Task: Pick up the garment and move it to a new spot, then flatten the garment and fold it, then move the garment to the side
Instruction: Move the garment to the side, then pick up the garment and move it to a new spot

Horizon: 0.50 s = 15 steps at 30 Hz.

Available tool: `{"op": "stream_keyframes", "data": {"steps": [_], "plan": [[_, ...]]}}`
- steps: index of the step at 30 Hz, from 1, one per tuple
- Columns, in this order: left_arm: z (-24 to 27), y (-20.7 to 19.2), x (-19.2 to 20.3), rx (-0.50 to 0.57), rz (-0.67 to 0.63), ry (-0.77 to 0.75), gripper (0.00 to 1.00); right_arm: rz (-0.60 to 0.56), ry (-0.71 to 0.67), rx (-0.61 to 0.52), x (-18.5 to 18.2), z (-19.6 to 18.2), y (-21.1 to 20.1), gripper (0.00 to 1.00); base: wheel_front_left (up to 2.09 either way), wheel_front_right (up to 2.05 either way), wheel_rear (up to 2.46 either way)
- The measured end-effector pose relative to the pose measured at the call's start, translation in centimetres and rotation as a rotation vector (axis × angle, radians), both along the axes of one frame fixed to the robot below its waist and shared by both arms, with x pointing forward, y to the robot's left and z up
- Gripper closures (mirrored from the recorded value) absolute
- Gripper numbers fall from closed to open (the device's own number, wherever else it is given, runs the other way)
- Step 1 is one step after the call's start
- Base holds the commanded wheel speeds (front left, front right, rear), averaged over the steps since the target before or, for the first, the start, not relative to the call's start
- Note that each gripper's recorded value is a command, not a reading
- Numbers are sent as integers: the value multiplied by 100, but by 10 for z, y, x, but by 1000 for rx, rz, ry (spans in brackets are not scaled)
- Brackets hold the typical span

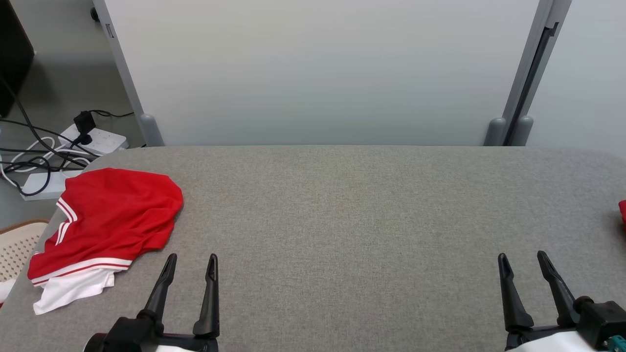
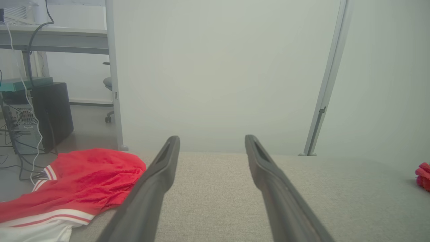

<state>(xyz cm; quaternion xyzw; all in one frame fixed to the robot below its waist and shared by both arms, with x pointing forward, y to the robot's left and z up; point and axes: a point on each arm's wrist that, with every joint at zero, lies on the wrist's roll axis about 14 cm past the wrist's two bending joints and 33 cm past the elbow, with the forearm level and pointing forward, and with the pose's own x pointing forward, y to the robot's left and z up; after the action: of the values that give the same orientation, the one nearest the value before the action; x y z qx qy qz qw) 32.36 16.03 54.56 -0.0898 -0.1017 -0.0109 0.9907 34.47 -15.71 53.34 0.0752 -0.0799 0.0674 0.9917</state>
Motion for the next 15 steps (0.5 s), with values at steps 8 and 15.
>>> {"op": "stream_keyframes", "data": {"steps": [8,15], "plan": [[-5,3,-1,1,8,15,0,13,0,0,1,0,4,0,0,0,0],[-10,13,-8,14,45,28,0,72,-5,-1,4,2,24,0,0,0,0]]}}
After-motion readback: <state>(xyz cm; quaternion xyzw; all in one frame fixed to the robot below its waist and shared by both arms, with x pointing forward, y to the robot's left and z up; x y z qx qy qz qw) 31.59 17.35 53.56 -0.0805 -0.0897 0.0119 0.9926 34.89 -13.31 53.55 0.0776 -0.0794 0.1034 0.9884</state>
